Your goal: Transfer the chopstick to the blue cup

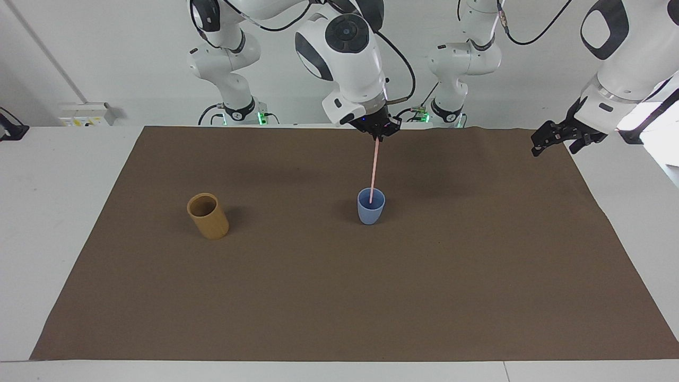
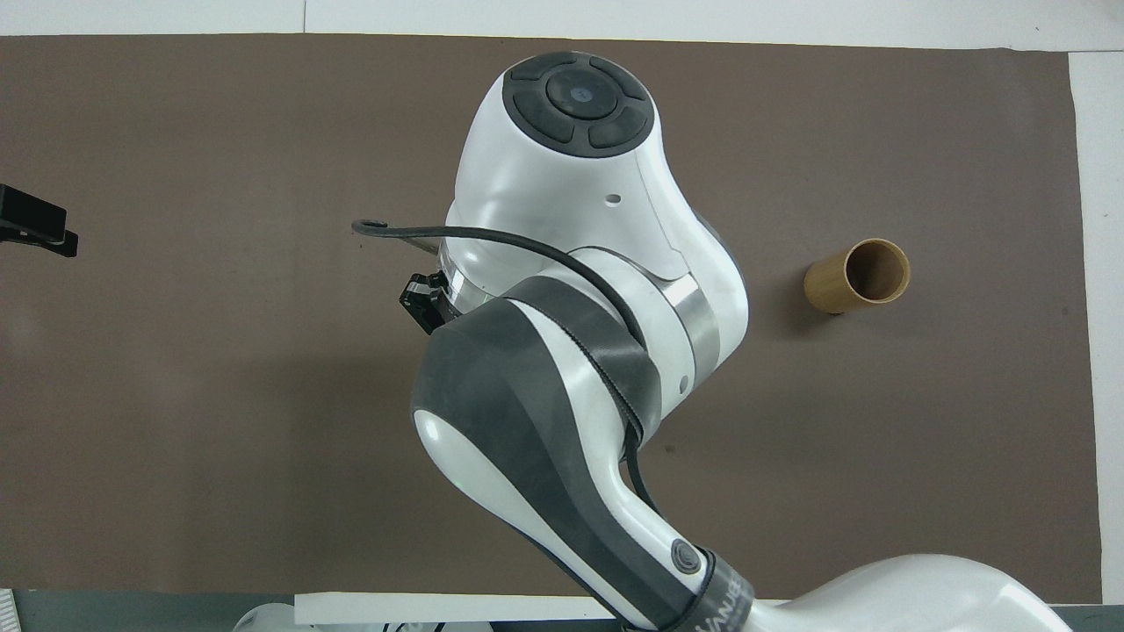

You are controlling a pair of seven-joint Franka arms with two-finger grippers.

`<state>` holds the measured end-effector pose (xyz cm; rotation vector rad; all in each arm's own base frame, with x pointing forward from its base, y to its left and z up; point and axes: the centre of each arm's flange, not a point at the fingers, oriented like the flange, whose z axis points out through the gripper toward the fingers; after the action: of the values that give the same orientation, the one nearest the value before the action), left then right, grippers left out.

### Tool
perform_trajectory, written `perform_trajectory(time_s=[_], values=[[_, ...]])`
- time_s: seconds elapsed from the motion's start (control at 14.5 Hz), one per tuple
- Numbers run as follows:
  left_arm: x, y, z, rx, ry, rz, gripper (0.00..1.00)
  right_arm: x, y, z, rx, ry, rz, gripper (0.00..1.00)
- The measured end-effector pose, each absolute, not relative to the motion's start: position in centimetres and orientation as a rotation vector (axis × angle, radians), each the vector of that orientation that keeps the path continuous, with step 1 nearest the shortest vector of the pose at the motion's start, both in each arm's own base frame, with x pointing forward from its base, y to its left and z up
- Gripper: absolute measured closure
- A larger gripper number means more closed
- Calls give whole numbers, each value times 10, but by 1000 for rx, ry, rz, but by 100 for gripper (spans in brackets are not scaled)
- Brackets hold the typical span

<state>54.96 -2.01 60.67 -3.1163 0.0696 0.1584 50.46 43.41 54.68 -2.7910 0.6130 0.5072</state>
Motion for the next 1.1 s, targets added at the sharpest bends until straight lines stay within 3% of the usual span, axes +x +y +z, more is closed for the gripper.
perform_trajectory(time_s=[0.48, 0.62, 0.89, 1.1], values=[[550, -20, 607, -3116, 70, 158, 0, 504, 433, 502, -2782, 681, 509, 92], [550, -20, 607, -3116, 70, 158, 0, 504, 430, 501, -2782, 689, 509, 87], [550, -20, 607, -3116, 70, 158, 0, 516, 413, 516, -2758, 716, 454, 37], [550, -20, 607, -3116, 70, 158, 0, 562, 346, 538, -2791, 709, 264, 2]])
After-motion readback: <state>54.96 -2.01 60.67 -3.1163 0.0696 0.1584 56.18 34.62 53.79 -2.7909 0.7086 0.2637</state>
